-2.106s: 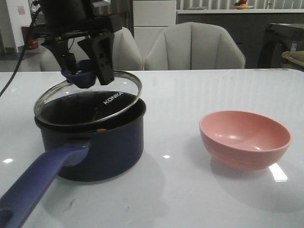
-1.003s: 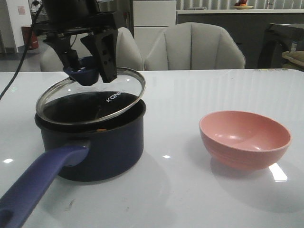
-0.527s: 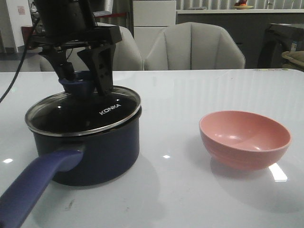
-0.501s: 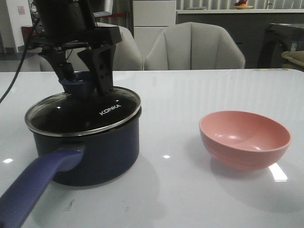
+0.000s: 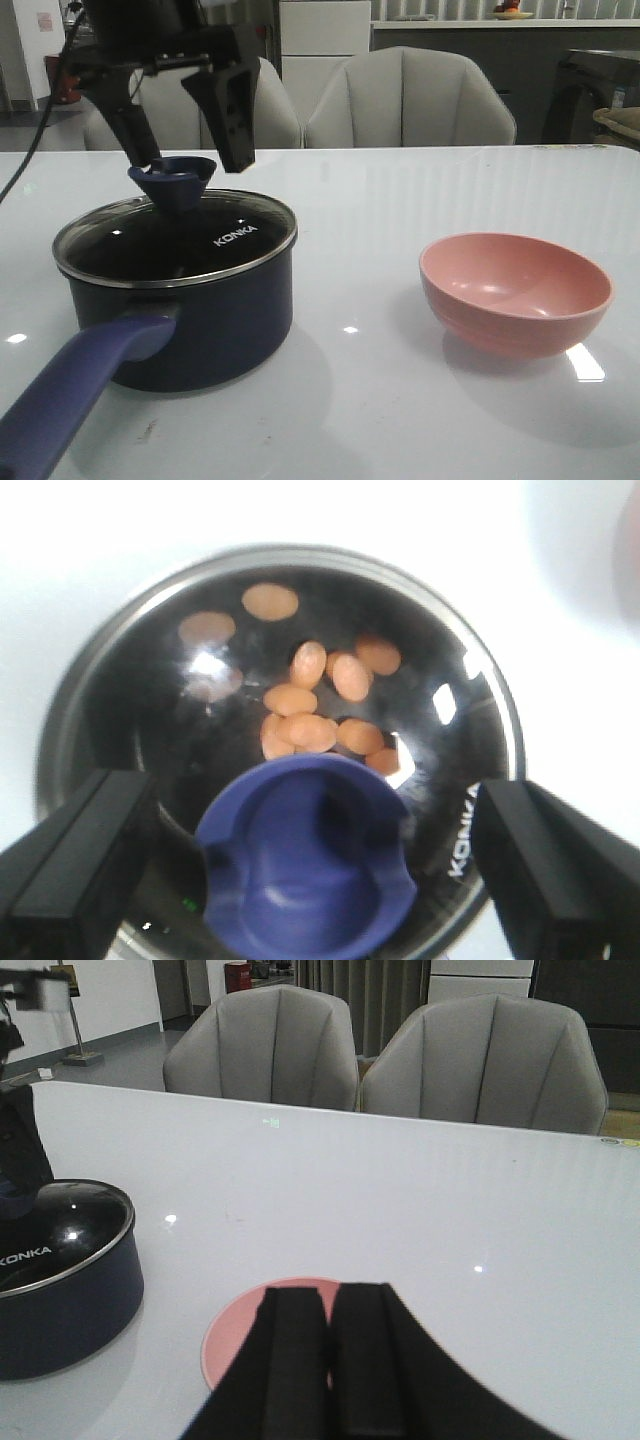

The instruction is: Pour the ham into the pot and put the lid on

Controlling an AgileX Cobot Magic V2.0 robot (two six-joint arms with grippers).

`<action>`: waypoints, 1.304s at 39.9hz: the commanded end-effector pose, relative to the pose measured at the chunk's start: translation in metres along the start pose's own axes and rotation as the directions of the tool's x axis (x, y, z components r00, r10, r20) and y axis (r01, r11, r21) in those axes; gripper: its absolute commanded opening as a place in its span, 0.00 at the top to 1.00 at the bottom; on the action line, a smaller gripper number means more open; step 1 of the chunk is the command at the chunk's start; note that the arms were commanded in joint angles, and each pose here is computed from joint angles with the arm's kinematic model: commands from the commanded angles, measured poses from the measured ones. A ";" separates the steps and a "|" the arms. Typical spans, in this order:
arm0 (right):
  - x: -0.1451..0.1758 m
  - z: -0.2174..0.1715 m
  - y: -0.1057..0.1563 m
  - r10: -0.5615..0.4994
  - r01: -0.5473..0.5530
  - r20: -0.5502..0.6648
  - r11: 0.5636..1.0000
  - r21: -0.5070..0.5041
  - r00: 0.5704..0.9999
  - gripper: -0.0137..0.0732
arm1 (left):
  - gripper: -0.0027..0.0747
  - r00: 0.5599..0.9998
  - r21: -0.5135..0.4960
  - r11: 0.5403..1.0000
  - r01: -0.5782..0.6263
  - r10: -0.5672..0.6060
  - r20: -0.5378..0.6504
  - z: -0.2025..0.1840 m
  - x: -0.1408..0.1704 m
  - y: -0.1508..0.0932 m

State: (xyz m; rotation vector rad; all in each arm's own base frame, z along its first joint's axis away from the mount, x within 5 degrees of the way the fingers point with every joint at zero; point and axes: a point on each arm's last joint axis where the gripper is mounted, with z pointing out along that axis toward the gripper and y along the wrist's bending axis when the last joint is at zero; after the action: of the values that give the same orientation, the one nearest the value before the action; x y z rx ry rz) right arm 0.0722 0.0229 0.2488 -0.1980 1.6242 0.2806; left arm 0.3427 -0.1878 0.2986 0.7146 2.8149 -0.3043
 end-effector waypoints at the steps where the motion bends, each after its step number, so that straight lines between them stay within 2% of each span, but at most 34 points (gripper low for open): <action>1: -0.015 0.000 0.000 -0.010 0.009 0.091 1.000 0.010 0.996 0.68 | 0.11 0.995 -0.016 1.000 -0.026 0.028 0.097 -0.058 0.011 -0.008; 13: -0.015 0.000 0.000 -0.010 0.009 0.091 1.000 0.010 0.996 0.68 | 0.11 0.982 -0.072 0.997 -0.041 0.053 0.180 -0.108 0.064 -0.011; 20: -0.015 0.000 0.000 -0.010 0.009 0.091 1.000 0.010 0.996 0.68 | 0.11 0.941 -0.085 0.995 -0.044 0.070 0.330 -0.140 0.108 -0.016; 24: -0.015 0.000 0.000 -0.010 0.009 0.091 1.000 0.010 0.996 0.68 | 0.11 0.897 -0.092 0.995 -0.044 0.080 0.436 -0.155 0.135 -0.019; 30: -0.015 0.000 0.000 -0.010 0.009 0.091 1.000 0.010 0.996 0.68 | 0.11 0.800 -0.128 0.991 -0.042 0.110 0.590 -0.169 0.182 -0.019; 35: -0.015 0.000 0.000 -0.010 0.009 0.091 1.000 0.010 0.996 0.68 | 0.11 0.738 -0.153 0.988 -0.037 0.130 0.662 -0.161 0.218 -0.016; 43: -0.015 0.000 0.000 -0.010 0.009 0.091 1.000 0.010 0.996 0.68 | 0.13 0.599 -0.218 0.976 -0.025 0.190 0.778 -0.139 0.282 -0.010; 44: -0.015 0.000 0.000 -0.010 0.009 0.091 1.000 0.010 0.996 0.68 | 0.14 0.592 -0.224 0.974 -0.025 0.194 0.782 -0.133 0.288 -0.008; 47: -0.015 0.000 0.000 -0.010 0.009 0.091 1.000 0.010 0.996 0.68 | 0.19 0.530 -0.226 0.974 -0.020 0.202 0.823 -0.126 0.308 -0.008; 52: -0.015 0.000 0.000 -0.010 0.009 0.091 1.000 0.010 0.996 0.68 | 0.38 0.451 -0.231 0.973 -0.014 0.213 0.867 -0.109 0.333 -0.005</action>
State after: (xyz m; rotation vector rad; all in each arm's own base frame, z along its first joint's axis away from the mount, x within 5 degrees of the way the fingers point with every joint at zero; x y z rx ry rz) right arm 0.0722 0.0229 0.2488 -0.1980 1.6242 0.2806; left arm 0.0427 -0.0202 0.3126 0.5122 1.8618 -0.2461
